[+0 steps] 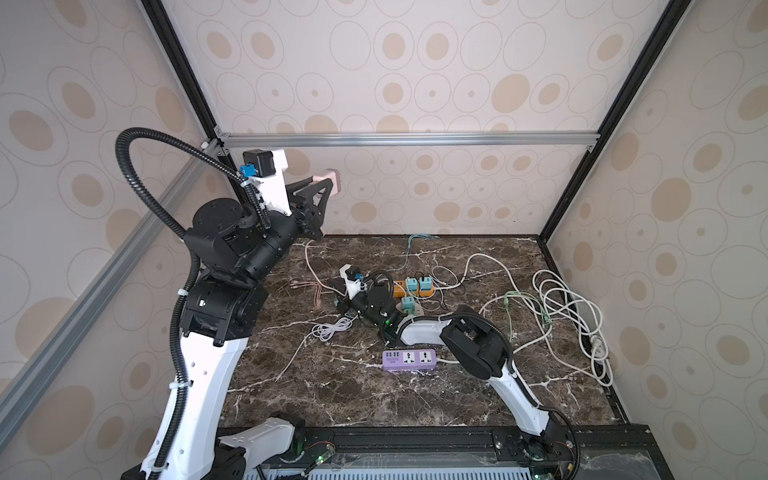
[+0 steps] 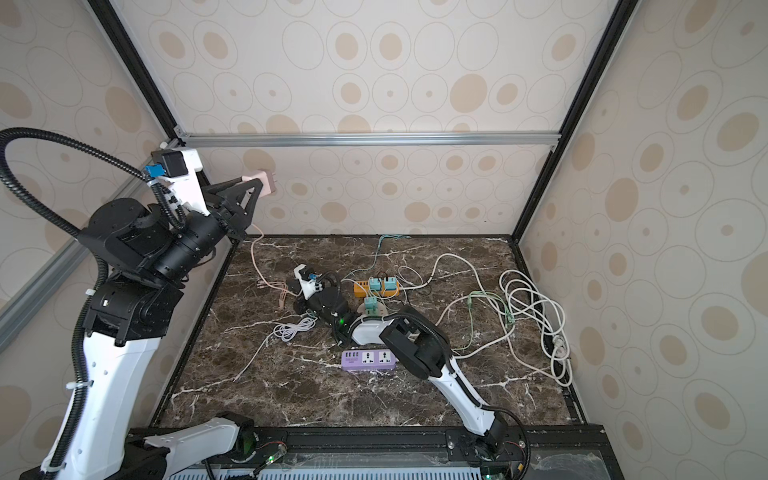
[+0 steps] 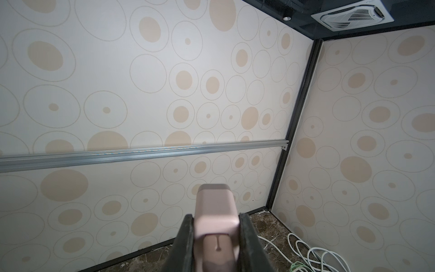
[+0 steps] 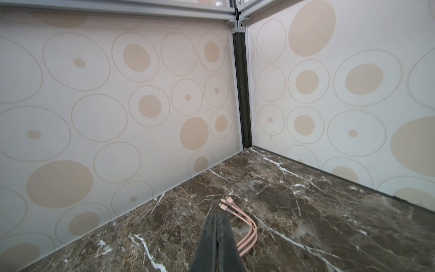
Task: Insert the plug
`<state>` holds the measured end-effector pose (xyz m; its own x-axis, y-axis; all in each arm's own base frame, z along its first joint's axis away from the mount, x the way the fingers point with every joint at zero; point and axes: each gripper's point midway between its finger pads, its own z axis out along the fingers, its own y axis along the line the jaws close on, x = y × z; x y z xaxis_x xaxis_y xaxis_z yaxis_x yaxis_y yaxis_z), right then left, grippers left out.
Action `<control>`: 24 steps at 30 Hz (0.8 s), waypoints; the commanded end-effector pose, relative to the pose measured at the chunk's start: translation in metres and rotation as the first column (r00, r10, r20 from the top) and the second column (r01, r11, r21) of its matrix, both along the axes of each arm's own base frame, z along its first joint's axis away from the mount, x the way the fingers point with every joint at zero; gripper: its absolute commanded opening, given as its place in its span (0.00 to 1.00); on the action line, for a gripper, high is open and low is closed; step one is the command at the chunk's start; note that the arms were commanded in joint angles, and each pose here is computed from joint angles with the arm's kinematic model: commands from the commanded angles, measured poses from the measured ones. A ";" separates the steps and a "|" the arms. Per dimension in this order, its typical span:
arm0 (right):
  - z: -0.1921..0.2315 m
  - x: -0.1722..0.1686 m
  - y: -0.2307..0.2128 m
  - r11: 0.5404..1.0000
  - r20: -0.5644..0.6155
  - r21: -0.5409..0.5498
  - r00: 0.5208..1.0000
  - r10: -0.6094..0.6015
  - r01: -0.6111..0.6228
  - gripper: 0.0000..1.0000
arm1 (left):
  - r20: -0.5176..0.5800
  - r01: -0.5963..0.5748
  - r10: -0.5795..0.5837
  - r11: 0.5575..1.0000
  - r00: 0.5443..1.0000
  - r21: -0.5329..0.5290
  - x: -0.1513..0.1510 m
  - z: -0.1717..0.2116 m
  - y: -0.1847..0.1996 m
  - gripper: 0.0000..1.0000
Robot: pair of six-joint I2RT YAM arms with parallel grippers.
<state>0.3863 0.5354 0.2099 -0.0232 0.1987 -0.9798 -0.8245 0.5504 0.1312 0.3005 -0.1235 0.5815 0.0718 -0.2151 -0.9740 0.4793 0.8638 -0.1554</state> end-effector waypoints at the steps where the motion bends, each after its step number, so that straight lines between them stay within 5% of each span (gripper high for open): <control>1: 0.090 -0.006 -0.023 0.992 0.142 0.128 0.990 -0.014 -0.005 0.00 | 0.020 0.015 -0.016 0.999 1.000 0.030 -0.004 0.001 -0.002 0.00; 12: 0.231 -0.023 -0.097 0.972 0.233 0.228 0.972 -0.003 -0.052 0.00 | 0.072 0.161 -0.163 0.986 0.984 0.031 -0.020 0.013 -0.023 0.00; 20: 0.293 -0.032 -0.183 0.946 0.193 0.321 0.981 -0.017 -0.047 0.00 | 0.098 0.456 -0.454 0.890 0.886 -0.008 -0.047 0.024 -0.061 0.00; 24: 0.295 -0.037 -0.226 0.957 0.160 0.286 0.982 -0.105 0.056 0.00 | 0.078 0.545 -0.542 0.838 0.837 -0.017 -0.051 0.019 -0.081 0.00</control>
